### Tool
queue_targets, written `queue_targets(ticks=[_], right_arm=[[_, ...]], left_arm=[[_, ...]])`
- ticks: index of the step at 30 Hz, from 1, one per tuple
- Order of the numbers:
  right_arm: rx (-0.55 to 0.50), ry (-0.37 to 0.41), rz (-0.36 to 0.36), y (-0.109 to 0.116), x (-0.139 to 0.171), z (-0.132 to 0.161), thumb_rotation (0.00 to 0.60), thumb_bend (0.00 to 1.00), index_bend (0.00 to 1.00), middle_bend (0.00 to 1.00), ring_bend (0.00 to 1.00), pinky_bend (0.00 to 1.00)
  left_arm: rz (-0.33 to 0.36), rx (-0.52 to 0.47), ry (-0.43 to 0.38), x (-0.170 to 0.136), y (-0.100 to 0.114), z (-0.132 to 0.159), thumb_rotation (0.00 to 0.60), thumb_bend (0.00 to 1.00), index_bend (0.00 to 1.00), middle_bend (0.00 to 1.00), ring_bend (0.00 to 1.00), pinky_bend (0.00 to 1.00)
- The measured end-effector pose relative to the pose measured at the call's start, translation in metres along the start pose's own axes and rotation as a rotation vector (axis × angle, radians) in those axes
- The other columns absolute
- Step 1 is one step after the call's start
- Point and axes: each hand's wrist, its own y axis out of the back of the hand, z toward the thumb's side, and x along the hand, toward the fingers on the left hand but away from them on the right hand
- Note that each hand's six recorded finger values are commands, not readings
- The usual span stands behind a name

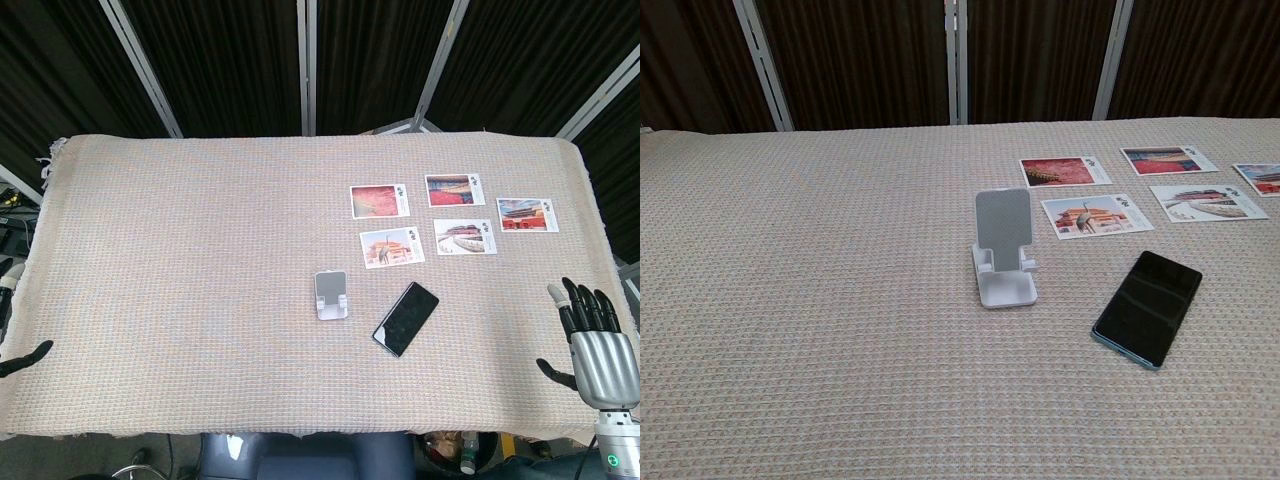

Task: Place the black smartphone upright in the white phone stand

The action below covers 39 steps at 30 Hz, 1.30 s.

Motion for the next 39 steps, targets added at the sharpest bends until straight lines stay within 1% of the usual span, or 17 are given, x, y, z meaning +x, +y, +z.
queue_targets(ticks=[8,10,12,13,15,16,17,18,19,22,23,26,27,29,30,35,39], right_arm=[[-0.008,0.015,0.026,-0.006,0.0,0.003,0.6,0.0,0.0,0.0,0.0,0.0],[-0.013,0.032,0.047,-0.01,-0.002,0.006,0.6,0.0,0.0,0.0,0.0,0.0],[-0.005,0.075,0.082,-0.017,-0.009,0.013,0.6,0.0,0.0,0.0,0.0,0.0],[0.006,0.105,0.099,-0.021,-0.013,0.018,0.6,0.0,0.0,0.0,0.0,0.0],[0.049,0.205,0.139,-0.031,-0.026,0.032,0.6,0.0,0.0,0.0,0.0,0.0],[0.075,0.259,0.155,-0.036,-0.032,0.04,0.6,0.0,0.0,0.0,0.0,0.0],[0.112,0.335,0.175,-0.042,-0.04,0.05,0.6,0.0,0.0,0.0,0.0,0.0],[0.139,0.393,0.186,-0.046,-0.046,0.058,0.6,0.0,0.0,0.0,0.0,0.0],[0.176,0.473,0.193,-0.051,-0.053,0.068,0.6,0.0,0.0,0.0,0.0,0.0],[0.252,0.645,0.198,-0.062,-0.069,0.088,0.6,0.0,0.0,0.01,0.0,0.0],[0.278,0.715,0.204,-0.067,-0.075,0.095,0.6,0.0,0.0,0.01,0.0,0.0],[0.321,0.867,0.232,-0.081,-0.095,0.115,0.6,0.0,0.0,0.03,0.0,0.01],[0.332,0.905,0.241,-0.086,-0.102,0.121,0.6,0.0,0.0,0.03,0.0,0.02],[0.356,0.972,0.262,-0.097,-0.115,0.133,0.6,0.0,0.0,0.05,0.0,0.05],[0.364,0.99,0.272,-0.102,-0.119,0.136,0.6,0.0,0.0,0.06,0.0,0.06],[0.414,1.065,0.309,-0.13,-0.129,0.147,0.6,0.0,0.0,0.07,0.0,0.08],[0.438,1.111,0.33,-0.144,-0.129,0.152,0.6,0.0,0.0,0.07,0.0,0.08]], left_arm=[[-0.003,0.002,-0.002,0.001,-0.002,0.0,0.6,0.0,0.0,0.0,0.0,0.0],[-0.007,0.002,-0.001,0.002,-0.004,0.0,0.6,0.0,0.0,0.0,0.0,0.0],[-0.009,0.0,-0.002,0.003,-0.005,-0.001,0.6,0.0,0.0,0.0,0.0,0.0],[-0.01,0.001,-0.002,0.004,-0.005,-0.001,0.6,0.0,0.0,0.0,0.0,0.0],[-0.016,-0.001,-0.001,0.005,-0.007,-0.001,0.6,0.0,0.0,0.0,0.0,0.0],[-0.019,-0.001,0.001,0.007,-0.008,-0.002,0.6,0.0,0.0,0.0,0.0,0.0],[-0.022,-0.001,0.002,0.008,-0.009,-0.002,0.6,0.0,0.0,0.0,0.0,0.0],[-0.024,0.0,0.005,0.009,-0.01,-0.002,0.6,0.0,0.0,0.0,0.0,0.0],[-0.027,0.003,0.008,0.01,-0.011,-0.002,0.6,0.0,0.0,0.0,0.0,0.0],[-0.036,0.013,0.017,0.015,-0.015,-0.001,0.6,0.0,0.0,0.0,0.0,0.0],[-0.038,0.018,0.02,0.016,-0.016,-0.001,0.6,0.0,0.0,0.0,0.0,0.0],[-0.057,0.041,0.036,0.019,-0.023,-0.002,0.6,0.0,0.0,0.0,0.0,0.0],[-0.062,0.049,0.042,0.02,-0.026,-0.003,0.6,0.0,0.0,0.0,0.0,0.0],[-0.071,0.063,0.052,0.023,-0.031,-0.002,0.6,0.0,0.0,0.0,0.0,0.0],[-0.072,0.068,0.055,0.024,-0.032,-0.002,0.6,0.0,0.0,0.0,0.0,0.0],[-0.075,0.084,0.068,0.026,-0.036,-0.003,0.6,0.0,0.0,0.0,0.0,0.0],[-0.08,0.089,0.076,0.027,-0.039,-0.003,0.6,0.0,0.0,0.0,0.0,0.0]])
